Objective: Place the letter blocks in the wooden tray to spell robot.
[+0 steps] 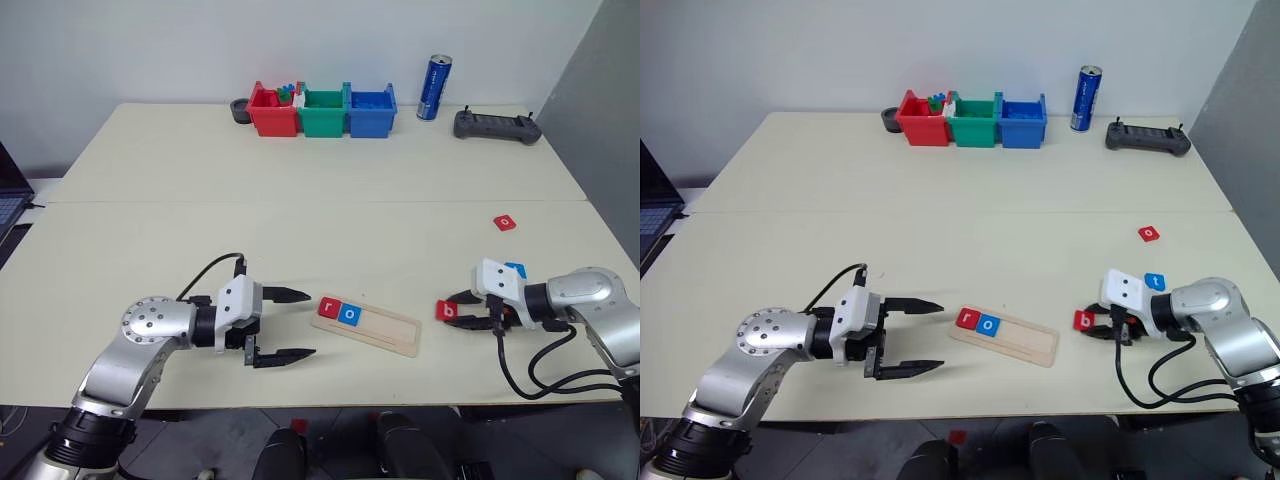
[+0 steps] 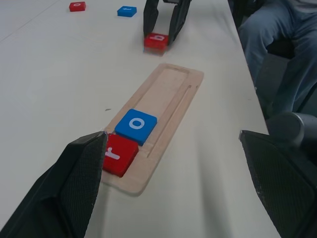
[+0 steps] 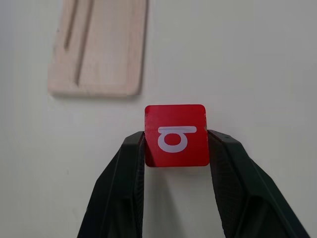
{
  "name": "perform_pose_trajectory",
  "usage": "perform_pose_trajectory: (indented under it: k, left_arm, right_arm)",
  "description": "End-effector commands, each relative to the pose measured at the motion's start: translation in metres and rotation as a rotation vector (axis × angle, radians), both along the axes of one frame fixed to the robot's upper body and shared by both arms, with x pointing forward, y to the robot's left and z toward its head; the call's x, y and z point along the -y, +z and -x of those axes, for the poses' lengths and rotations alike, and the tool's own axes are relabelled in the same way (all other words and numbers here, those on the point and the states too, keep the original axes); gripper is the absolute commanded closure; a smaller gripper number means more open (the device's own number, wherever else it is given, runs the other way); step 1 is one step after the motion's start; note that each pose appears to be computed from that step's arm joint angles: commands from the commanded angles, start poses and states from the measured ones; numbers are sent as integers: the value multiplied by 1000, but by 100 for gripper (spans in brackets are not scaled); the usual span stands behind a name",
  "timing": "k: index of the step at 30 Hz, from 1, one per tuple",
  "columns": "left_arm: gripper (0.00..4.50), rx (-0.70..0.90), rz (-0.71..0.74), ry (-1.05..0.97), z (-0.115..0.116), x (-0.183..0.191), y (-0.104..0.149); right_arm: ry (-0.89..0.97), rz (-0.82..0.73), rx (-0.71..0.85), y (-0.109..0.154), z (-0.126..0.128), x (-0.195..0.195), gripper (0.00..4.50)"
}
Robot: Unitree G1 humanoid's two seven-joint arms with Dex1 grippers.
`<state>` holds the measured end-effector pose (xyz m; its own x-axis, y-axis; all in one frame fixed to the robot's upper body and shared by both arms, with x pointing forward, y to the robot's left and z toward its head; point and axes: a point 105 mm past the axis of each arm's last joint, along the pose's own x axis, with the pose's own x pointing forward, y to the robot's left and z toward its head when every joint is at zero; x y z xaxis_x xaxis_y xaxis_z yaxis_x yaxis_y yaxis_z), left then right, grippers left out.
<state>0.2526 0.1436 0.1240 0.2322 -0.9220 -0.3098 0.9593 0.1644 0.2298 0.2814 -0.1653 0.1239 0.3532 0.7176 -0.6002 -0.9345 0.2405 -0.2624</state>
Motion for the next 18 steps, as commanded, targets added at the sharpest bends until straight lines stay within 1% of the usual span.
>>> perform_pose_trajectory:
  k: [1,4,7,10,18]
  left_arm:
    - [0,46,-24,8,-3,-8,5]
    - [0,49,-27,3,-4,-8,4]
    - [0,50,-28,-10,-3,-7,3]
    - [0,40,-26,-23,-1,-7,1]
    - [0,41,-25,-33,1,-8,0]
  right_arm:
    - [12,-60,38,12,10,-32,305]
    - [-26,-105,20,3,11,-61,305]
    - [-63,-108,1,-5,8,-75,305]
    - [-74,-95,-20,-10,7,-81,305]
    - [-32,-65,-52,-13,11,-90,305]
